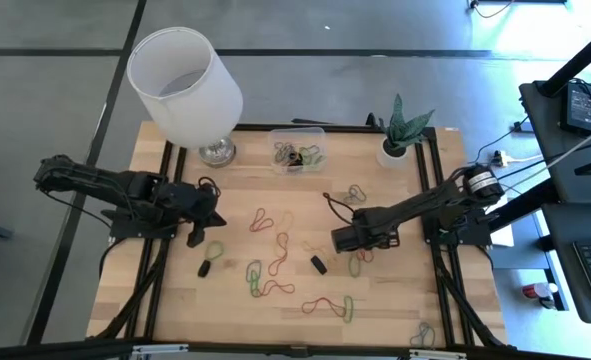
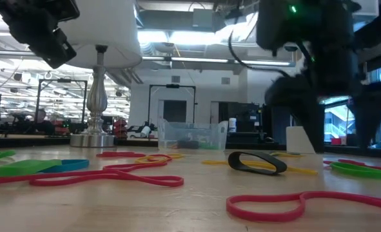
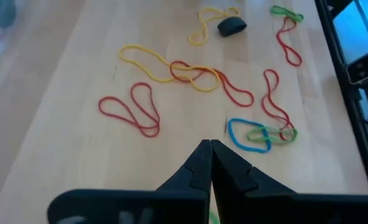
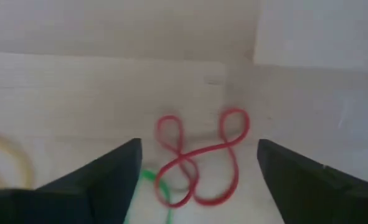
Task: Pick and place rubber bands into bin
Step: Put the red rubber band into the transparent bin
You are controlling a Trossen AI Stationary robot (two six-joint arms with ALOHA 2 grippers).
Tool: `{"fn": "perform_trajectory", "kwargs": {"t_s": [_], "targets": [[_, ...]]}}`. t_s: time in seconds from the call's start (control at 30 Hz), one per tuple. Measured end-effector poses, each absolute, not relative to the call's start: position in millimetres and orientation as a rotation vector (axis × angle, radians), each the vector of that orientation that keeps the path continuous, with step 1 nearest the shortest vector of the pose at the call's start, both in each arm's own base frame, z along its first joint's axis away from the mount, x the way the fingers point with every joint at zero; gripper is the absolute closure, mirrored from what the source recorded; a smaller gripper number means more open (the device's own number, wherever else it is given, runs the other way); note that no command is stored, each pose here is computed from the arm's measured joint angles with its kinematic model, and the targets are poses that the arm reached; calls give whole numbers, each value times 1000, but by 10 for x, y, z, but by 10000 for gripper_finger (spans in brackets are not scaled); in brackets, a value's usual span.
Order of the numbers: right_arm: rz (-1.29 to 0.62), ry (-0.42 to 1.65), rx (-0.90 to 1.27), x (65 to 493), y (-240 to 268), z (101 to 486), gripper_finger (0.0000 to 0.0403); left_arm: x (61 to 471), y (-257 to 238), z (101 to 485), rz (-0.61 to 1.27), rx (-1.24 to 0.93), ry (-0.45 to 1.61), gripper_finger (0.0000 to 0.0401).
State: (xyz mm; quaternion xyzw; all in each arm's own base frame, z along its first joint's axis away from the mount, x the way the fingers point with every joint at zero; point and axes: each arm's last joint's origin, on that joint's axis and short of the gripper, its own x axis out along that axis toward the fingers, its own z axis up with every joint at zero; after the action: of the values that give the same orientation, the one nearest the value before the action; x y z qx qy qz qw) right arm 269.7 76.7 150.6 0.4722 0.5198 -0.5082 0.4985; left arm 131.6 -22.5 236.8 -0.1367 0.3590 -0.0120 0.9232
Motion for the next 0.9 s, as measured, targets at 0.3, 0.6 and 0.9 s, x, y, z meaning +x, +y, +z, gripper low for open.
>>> {"fn": "perform_trajectory", "kwargs": {"t_s": [0.3, 0.6, 0.9], "targets": [[-1243, 1171, 1248, 2479, 952, 1227, 96, 1307, -231, 2359, -44, -298, 755, 399], [-1260, 1201, 1248, 2508, 1026, 1279, 286, 1308, -231, 2360, -57, -266, 753, 399], [-1243, 1253, 1139, 2638, 1082, 1585, 388, 1308, -230, 2360, -56, -260, 752, 399]]}}
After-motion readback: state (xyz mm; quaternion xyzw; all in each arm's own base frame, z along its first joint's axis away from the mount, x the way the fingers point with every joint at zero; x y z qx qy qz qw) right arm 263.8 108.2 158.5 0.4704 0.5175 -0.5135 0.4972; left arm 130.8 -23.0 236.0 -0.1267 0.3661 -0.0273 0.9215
